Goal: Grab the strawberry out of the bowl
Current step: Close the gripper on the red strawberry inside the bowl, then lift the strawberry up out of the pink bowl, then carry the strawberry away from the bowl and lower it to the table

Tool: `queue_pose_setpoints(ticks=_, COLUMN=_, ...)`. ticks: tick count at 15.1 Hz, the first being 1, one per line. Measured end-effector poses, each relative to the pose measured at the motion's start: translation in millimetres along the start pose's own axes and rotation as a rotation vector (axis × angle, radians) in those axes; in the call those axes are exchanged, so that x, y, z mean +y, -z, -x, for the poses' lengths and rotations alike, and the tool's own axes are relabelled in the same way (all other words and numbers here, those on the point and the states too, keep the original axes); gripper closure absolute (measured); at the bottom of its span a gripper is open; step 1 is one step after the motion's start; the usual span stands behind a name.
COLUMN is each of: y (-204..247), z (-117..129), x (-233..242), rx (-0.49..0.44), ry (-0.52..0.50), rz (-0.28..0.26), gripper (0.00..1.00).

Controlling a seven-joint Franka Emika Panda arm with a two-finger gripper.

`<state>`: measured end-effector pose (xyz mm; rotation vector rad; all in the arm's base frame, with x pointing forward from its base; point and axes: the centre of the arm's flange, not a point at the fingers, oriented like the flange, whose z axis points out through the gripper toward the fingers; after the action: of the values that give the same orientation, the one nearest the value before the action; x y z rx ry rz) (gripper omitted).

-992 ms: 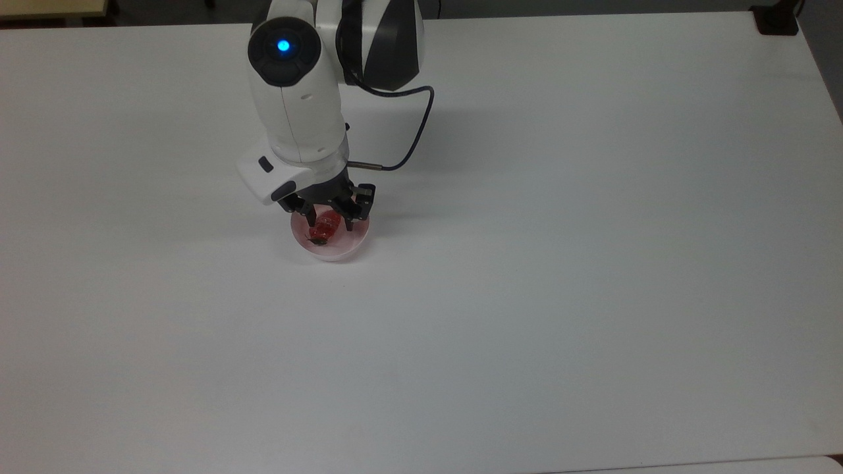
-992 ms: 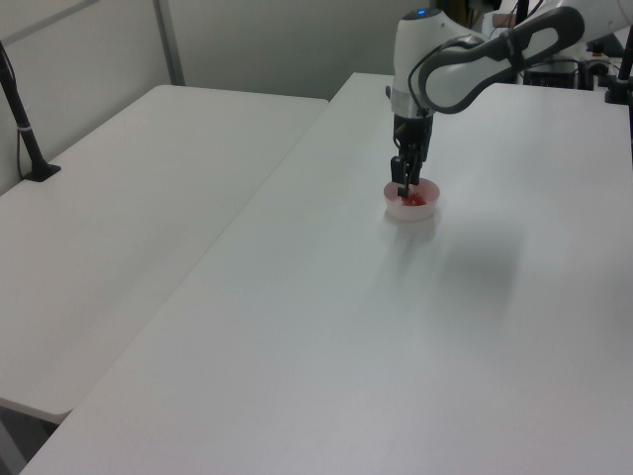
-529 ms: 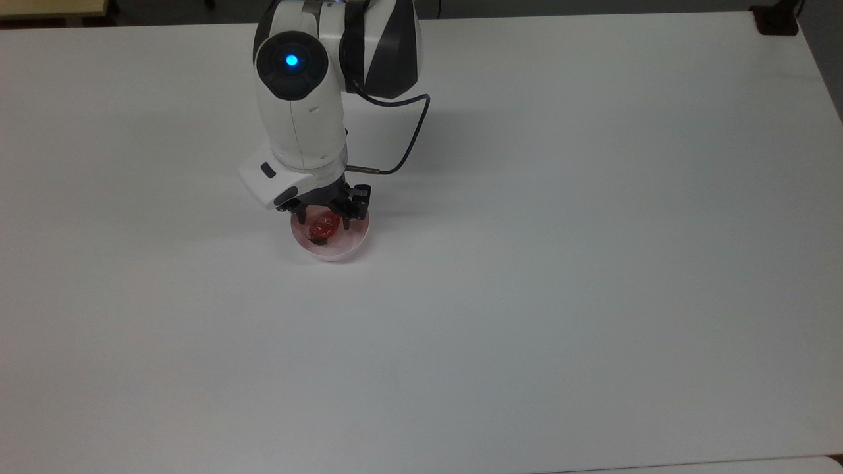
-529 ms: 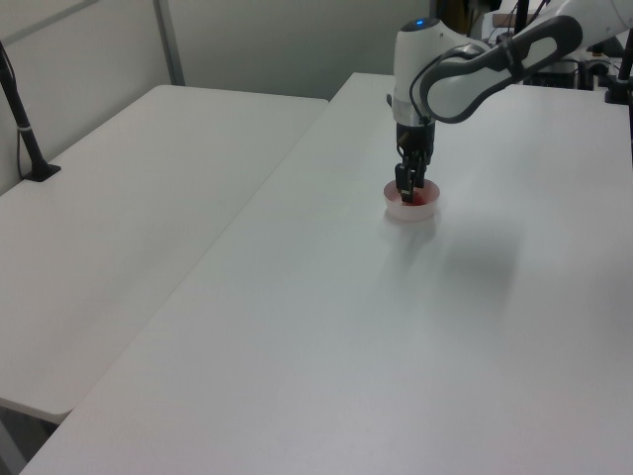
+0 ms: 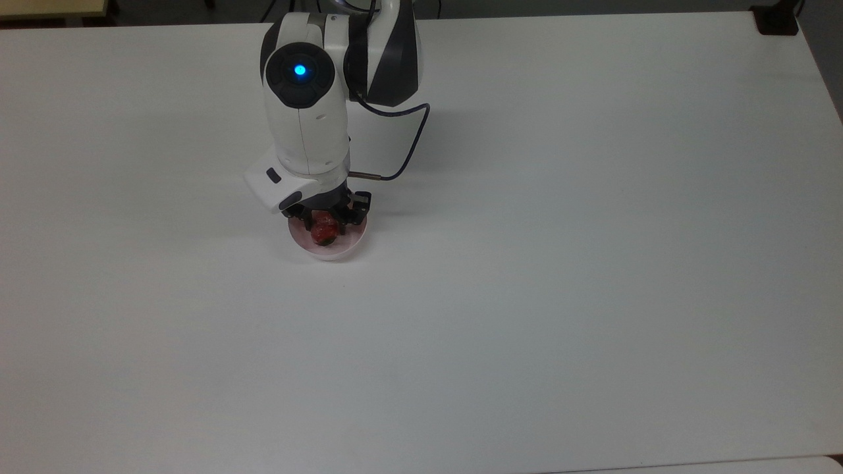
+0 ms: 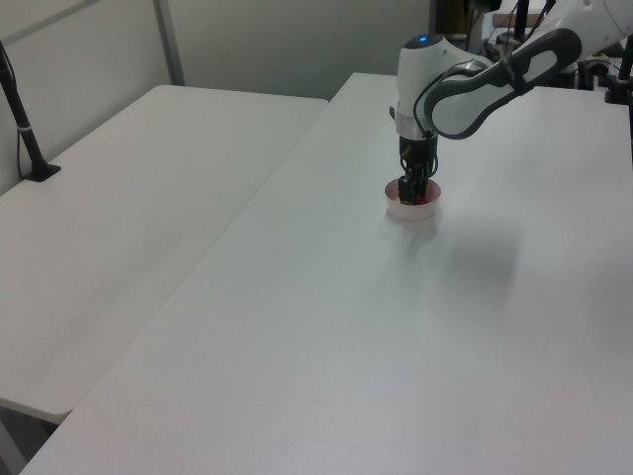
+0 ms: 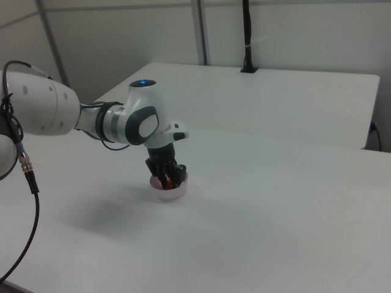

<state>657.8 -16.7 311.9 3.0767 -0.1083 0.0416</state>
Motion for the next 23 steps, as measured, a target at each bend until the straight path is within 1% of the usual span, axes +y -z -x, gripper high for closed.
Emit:
queue_pose_setpoints(ticks=1, y=0, z=0, x=0, rx=0.002, ry=-0.007, rz=0.0, gripper=0.56)
queue_pose_setpoints(ticks=2, y=2, z=-1, x=0, rx=0.005, ry=-0.013, rz=0.0, gripper=0.6)
queue_pose_setpoints(ticks=5, y=12, z=-3, x=1, rx=0.022, ry=-0.022, rz=-0.002, gripper=0.6)
queue_pose_setpoints(ticks=10, y=46, z=-4, x=2, rx=0.072, ry=-0.026, rz=-0.007, gripper=0.6)
queue_pose_setpoints(ticks=14, y=76, z=2, x=13, rx=0.071, ry=-0.014, rz=-0.005, gripper=0.6)
queue_pose_setpoints(ticks=17, y=90, z=8, x=49, rx=0.046, ry=0.032, rz=0.007, gripper=0.6)
queue_pose_setpoints(ticks=20, y=86, z=10, x=105, rx=0.038, ry=0.08, rz=0.02, gripper=0.6)
queue_pose_setpoints(ticks=23, y=82, z=-1, x=167, rx=0.073, ry=0.069, rz=0.041, gripper=0.6)
